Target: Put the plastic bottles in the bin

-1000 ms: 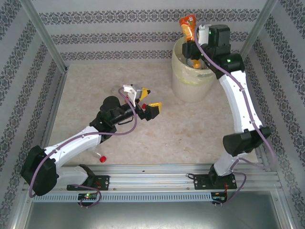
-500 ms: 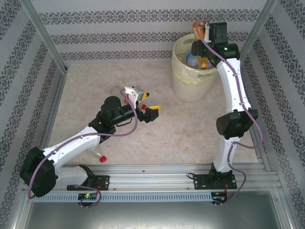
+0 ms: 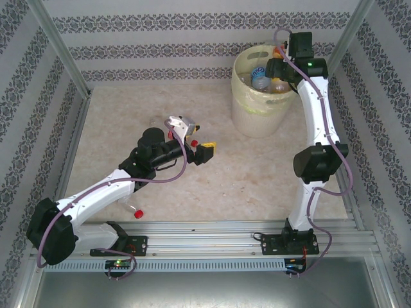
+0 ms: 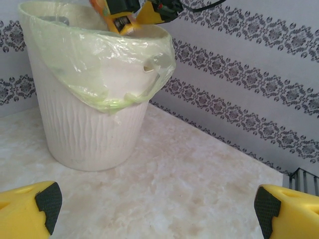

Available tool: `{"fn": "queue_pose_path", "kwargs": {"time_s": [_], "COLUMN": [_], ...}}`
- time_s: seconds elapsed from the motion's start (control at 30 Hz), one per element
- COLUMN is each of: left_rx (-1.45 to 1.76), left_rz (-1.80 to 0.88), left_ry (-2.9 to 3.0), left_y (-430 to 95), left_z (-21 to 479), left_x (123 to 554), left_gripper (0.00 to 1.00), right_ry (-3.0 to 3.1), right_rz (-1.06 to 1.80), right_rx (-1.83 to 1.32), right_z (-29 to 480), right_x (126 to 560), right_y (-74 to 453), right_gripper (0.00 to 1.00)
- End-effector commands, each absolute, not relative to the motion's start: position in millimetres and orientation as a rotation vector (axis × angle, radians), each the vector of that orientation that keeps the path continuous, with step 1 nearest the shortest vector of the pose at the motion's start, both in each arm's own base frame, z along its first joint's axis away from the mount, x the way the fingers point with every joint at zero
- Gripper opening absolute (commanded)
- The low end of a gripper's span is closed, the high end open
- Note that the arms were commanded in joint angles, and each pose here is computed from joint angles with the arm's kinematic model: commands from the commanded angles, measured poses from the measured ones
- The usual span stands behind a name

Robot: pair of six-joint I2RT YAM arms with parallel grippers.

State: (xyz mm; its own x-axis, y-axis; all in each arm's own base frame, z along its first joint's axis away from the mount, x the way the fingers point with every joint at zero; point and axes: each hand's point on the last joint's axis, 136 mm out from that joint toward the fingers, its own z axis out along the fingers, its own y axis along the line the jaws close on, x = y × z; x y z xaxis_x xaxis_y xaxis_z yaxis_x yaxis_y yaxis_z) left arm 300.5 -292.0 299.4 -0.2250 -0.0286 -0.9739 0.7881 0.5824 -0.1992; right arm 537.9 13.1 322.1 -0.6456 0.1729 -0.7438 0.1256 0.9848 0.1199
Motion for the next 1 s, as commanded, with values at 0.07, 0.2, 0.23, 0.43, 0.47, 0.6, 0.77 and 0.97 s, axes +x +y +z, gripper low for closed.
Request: {"fn": "queue_pose_path", "kwargs": {"time_s": [0.07,0.2,0.23,0.43,0.47,0.6,0.77,0.97], "left_rx": [0.659,0.671,0.672,0.660,0.658,0.649,0.585,0.468], "left_rz": [-0.801,-0.774,-0.763,-0.686,-0.674,-0.615,-0.560,-0.522], "left_ry": [1.609,1.629,1.636,1.687,1.696,1.750,1.827,1.974], "left_y": [-286,-284,-283,-275,-274,-268,-257,-238], "left_z": [316,313,312,309,308,304,303,289], "left_x": [304,305,306,312,313,318,323,320], "left_gripper": [1.00,1.00,1.00,1.00,1.00,1.00,1.00,1.00], "right_ry": [2.235,2.204,2.193,2.125,2.112,2.071,2.057,2.053], "right_rz": [0.068,0.087,0.096,0.170,0.182,0.252,0.334,0.462], "right_rx": [0.219,0.211,0.206,0.173,0.166,0.119,0.057,0.007], "right_z": [346,359,362,380,383,392,382,356], "right_x": [526,514,510,482,477,452,413,362], "right_y": [9,11,12,22,24,38,62,88], "right_gripper": [0.83,0.84,0.85,0.88,0.88,0.89,0.90,0.90]}}
